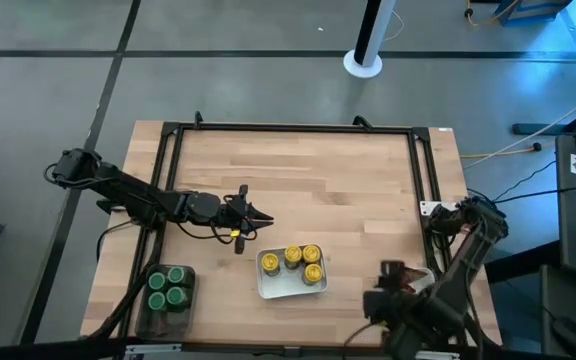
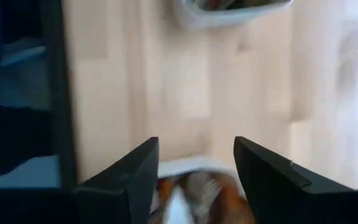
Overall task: Sort spices by type
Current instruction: Return to Home Position
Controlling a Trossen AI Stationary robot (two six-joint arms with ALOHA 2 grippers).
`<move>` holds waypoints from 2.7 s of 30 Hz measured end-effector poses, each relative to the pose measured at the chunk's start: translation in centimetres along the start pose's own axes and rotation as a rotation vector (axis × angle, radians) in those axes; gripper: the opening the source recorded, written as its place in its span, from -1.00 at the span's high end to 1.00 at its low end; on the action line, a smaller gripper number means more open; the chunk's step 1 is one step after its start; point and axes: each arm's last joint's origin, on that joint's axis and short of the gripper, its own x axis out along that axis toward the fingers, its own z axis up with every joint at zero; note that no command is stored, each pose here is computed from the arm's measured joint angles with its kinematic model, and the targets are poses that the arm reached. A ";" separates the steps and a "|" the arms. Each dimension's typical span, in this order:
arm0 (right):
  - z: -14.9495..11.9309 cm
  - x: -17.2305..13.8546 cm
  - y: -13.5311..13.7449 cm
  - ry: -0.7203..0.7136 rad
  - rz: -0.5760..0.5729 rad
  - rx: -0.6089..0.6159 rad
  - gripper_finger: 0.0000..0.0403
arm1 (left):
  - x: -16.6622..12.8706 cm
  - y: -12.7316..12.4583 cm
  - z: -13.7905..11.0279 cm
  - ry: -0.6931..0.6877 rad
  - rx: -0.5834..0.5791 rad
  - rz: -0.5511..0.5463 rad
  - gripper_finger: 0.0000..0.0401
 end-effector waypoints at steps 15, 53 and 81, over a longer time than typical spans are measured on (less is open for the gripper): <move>5.2 -2.6 -11.2 -0.142 -0.067 -0.145 0.37 | 0.0 0.0 0.0 0.002 0.004 0.001 0.80; -11.9 10.6 -25.5 -1.128 0.252 0.064 0.95 | -4.3 3.0 2.5 -0.005 0.094 0.101 0.80; -14.8 15.1 -25.0 -1.246 0.251 0.161 0.95 | -13.9 4.9 -2.1 -0.164 -0.024 0.088 0.80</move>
